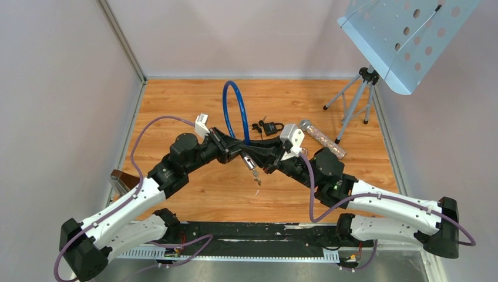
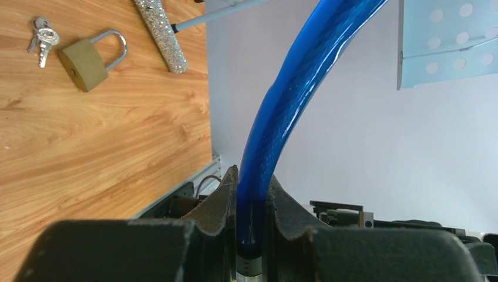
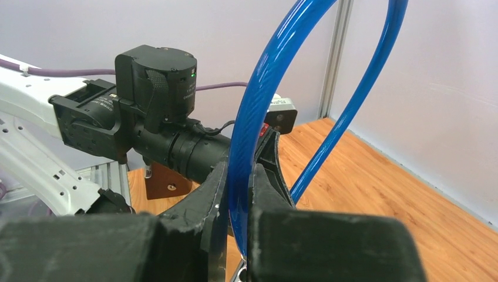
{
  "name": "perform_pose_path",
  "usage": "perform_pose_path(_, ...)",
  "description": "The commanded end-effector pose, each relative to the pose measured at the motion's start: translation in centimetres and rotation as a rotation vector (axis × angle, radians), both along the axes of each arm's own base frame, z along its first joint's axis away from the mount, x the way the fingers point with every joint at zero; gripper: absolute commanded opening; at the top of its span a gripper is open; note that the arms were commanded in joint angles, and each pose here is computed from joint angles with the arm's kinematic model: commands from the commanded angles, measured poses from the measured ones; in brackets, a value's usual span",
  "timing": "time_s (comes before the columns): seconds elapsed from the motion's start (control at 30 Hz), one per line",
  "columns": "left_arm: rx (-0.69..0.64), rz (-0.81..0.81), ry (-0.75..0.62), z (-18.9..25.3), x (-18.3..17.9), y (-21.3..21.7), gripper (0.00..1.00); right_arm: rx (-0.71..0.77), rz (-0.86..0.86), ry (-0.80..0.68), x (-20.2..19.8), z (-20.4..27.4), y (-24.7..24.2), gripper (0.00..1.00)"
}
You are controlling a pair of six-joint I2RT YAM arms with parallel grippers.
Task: Lock with the key
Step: Pick up the lock from the center of the board, then lock the lock.
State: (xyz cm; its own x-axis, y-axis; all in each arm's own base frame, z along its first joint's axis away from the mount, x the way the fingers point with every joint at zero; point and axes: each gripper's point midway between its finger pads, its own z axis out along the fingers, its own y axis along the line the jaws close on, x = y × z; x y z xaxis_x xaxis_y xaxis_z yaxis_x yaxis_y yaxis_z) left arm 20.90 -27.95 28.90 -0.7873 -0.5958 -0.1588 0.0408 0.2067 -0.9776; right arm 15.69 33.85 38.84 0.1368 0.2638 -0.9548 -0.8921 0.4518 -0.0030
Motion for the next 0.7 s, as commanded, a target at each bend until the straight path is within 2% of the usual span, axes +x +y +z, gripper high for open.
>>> perform_pose_path(0.0,-0.122,0.030,-0.070,3.8,0.1,0.6,0.00,0.039,-0.018,0.010,0.2,0.3,-0.4,0.00)
perform_pose_path(0.43,-0.148,0.054,-0.072,4.0,0.7,1.0,0.00,0.011,0.032,0.112,-0.5,-2.6,-0.1,0.00)
perform_pose_path(0.67,-0.198,0.022,-0.085,5.2,0.0,0.9,0.00,-0.064,-0.017,0.139,0.7,-6.3,0.8,0.00)
